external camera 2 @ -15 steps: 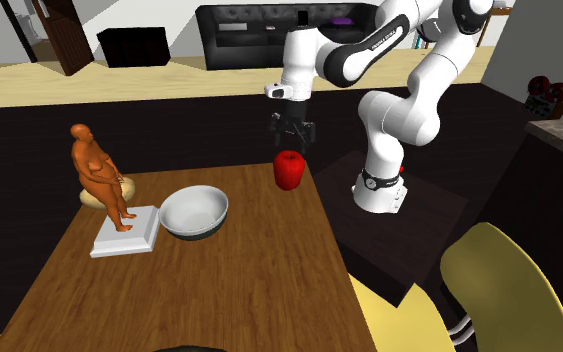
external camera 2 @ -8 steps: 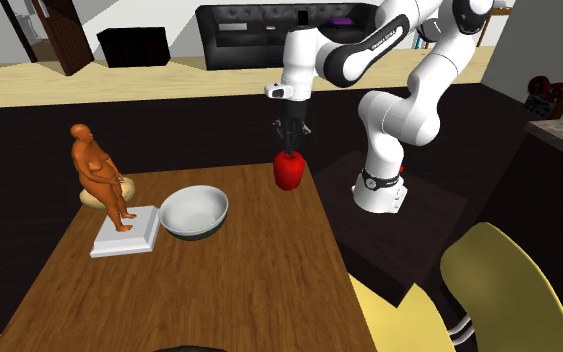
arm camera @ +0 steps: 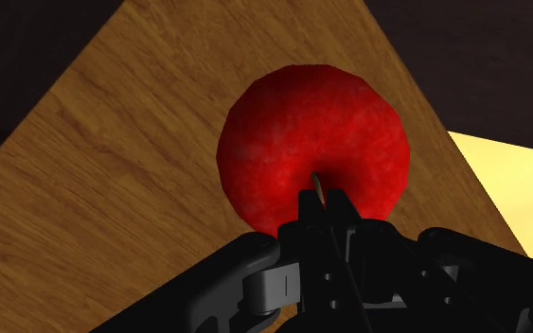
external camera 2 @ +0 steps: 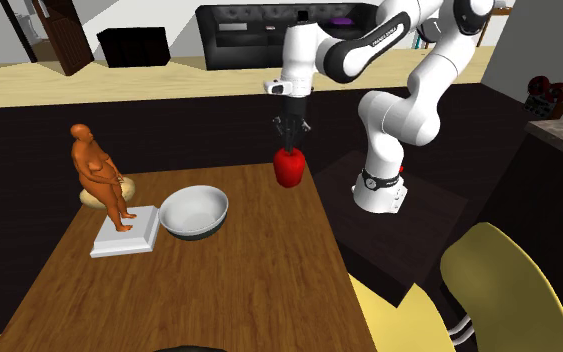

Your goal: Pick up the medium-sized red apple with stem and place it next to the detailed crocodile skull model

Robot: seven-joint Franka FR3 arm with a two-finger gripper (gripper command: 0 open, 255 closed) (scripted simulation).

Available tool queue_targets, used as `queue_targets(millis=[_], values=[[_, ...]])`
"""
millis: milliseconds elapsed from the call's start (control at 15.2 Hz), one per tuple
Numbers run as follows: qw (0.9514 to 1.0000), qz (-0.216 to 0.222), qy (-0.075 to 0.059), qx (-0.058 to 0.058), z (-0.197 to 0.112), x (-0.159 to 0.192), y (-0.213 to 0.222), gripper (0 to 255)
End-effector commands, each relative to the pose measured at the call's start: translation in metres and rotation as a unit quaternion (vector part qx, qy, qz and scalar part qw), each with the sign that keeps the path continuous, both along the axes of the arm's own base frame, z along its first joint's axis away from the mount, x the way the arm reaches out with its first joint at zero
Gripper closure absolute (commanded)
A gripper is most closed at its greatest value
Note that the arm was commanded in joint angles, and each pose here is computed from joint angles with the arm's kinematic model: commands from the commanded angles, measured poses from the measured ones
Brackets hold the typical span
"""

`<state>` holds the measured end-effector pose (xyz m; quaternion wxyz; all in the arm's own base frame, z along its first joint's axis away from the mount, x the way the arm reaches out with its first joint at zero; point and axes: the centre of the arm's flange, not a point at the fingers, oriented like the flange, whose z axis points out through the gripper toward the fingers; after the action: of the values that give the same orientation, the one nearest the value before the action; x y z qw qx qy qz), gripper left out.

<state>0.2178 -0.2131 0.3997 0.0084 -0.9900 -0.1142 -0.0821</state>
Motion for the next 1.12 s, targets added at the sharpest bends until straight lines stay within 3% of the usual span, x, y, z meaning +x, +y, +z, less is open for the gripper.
queue_targets(millis=[0, 1056], values=[[1.0, 0.0, 0.0, 0.0, 0.01, 0.0, 0.001, 255], [1.0, 0.0, 0.0, 0.0, 0.095, 0.0, 0.001, 255]])
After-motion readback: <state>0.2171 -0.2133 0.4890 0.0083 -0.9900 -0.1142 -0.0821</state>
